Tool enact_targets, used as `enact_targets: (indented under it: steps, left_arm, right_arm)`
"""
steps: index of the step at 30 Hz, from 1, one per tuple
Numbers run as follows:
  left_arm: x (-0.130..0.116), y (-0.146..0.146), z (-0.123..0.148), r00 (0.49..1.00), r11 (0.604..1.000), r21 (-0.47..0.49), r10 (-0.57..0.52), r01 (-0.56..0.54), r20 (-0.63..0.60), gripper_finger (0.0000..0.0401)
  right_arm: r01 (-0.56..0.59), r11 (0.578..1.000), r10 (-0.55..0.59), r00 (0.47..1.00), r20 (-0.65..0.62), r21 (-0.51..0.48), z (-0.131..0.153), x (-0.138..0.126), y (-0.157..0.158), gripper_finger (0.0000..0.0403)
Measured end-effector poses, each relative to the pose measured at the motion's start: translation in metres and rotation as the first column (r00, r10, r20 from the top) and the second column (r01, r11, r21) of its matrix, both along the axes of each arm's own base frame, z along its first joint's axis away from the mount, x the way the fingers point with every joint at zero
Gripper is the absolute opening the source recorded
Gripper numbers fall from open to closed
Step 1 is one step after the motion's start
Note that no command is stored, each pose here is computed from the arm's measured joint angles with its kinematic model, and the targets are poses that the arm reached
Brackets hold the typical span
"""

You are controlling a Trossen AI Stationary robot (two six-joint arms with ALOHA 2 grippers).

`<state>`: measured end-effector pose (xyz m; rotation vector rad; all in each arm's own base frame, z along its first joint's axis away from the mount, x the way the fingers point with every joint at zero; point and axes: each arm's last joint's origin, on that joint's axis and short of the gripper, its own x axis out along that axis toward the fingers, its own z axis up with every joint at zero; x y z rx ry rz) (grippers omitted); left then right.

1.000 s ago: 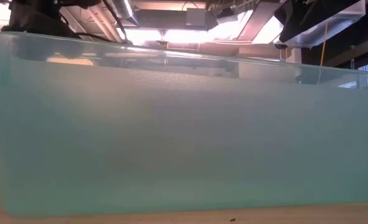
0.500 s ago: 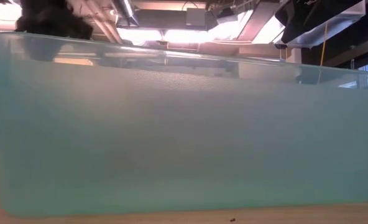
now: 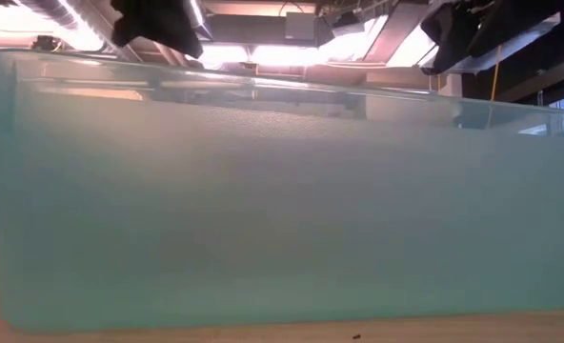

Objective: Pick & Place Kitchen Items
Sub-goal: Adjust the yellow bin

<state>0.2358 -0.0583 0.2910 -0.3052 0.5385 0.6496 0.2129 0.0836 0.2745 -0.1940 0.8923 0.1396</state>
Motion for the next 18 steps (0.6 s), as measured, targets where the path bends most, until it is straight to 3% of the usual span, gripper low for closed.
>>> enact_targets:
  steps: [2,4,7,9,11,14,16,18]
  left_arm:
    - [0.006,0.000,-0.008,0.999,0.995,0.090,0.033,-0.034,0.009,0.0009]
    - [0.011,0.003,-0.020,0.997,0.985,0.153,0.073,-0.076,0.022,0.0006]
    - [0.021,0.010,-0.035,0.998,0.986,0.155,0.060,-0.065,0.037,0.0002]
    - [0.027,0.015,-0.047,0.999,0.993,0.120,-0.027,0.023,0.033,0.0003]
    - [0.033,0.018,-0.056,0.983,0.982,0.082,-0.174,0.169,0.061,0.0002]
    - [0.038,0.024,-0.064,0.906,0.916,0.104,-0.399,0.387,0.144,0.0002]
    - [0.039,0.030,-0.064,0.855,0.874,0.175,-0.483,0.454,0.192,0.0003]
    - [0.040,0.039,-0.060,0.835,0.854,0.240,-0.510,0.462,0.208,0.0003]
  right_arm:
    - [-0.013,0.999,0.011,0.999,0.038,0.036,-0.008,0.002,0.000,0.0232]
    - [-0.100,0.988,0.084,0.988,0.131,0.119,-0.012,0.007,-0.003,0.0232]
    - [-0.327,0.919,0.266,0.926,0.269,0.220,-0.020,0.013,-0.013,0.0232]
    - [-0.388,0.892,0.310,0.898,0.311,0.232,-0.025,0.013,-0.022,0.0232]
    - [-0.334,0.919,0.263,0.916,0.304,0.210,-0.030,0.011,-0.032,0.0232]
    - [-0.138,0.977,0.092,0.960,0.264,0.160,-0.036,0.013,-0.049,0.0232]
    - [-0.041,0.988,0.000,0.964,0.267,0.147,-0.036,0.015,-0.059,0.0231]
    - [0.018,0.987,-0.061,0.960,0.273,0.158,-0.035,0.016,-0.070,0.0231]
